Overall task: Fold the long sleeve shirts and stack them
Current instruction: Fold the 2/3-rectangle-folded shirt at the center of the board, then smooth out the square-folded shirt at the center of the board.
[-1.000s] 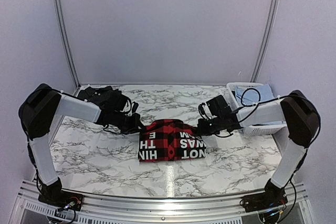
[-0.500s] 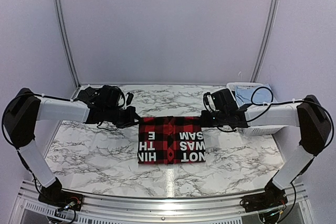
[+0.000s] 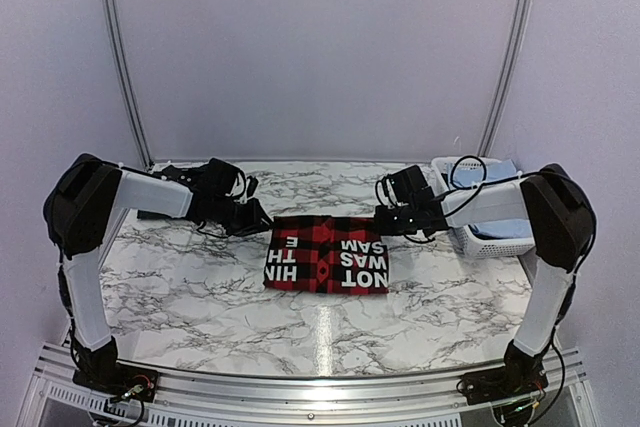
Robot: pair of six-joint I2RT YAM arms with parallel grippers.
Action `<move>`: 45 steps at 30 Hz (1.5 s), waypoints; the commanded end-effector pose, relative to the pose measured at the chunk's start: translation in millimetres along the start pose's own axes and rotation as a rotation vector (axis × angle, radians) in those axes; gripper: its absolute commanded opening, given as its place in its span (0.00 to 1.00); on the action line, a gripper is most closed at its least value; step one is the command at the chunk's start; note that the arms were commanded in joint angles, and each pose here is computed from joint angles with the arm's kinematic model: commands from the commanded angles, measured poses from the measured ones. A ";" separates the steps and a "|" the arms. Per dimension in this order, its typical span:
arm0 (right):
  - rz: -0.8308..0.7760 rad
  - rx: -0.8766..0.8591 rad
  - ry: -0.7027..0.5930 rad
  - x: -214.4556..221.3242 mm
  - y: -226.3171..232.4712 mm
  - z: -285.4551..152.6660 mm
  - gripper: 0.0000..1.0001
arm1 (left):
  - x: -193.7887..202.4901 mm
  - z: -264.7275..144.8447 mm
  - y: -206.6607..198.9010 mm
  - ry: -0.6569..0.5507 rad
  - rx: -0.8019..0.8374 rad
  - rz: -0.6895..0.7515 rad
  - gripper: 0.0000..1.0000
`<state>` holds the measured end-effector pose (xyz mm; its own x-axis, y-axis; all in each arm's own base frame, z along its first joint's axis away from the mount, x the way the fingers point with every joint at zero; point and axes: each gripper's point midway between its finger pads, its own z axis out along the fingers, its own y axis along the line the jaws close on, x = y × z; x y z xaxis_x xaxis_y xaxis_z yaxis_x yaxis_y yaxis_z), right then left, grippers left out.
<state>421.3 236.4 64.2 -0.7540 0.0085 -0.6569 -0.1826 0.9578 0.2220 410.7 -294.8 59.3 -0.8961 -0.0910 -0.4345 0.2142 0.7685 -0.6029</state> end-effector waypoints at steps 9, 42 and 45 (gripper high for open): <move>0.012 0.008 -0.087 -32.0 -5.4 -38.7 0.00 | -26.9 -26.6 -31.8 -0.021 0.062 0.065 0.16; 0.132 0.052 0.051 44.9 -53.2 11.6 0.00 | 102.5 24.6 -61.7 0.144 0.012 -0.015 0.15; 0.072 0.017 0.052 16.2 -36.7 32.5 0.00 | 114.7 24.9 -81.2 0.142 0.030 -0.004 0.15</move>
<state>410.2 190.0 25.6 -0.7736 0.1612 -0.6129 -0.0240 0.9589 0.2826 318.7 -366.3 36.5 -0.9447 0.0105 -0.3278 0.2232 0.7527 -0.6193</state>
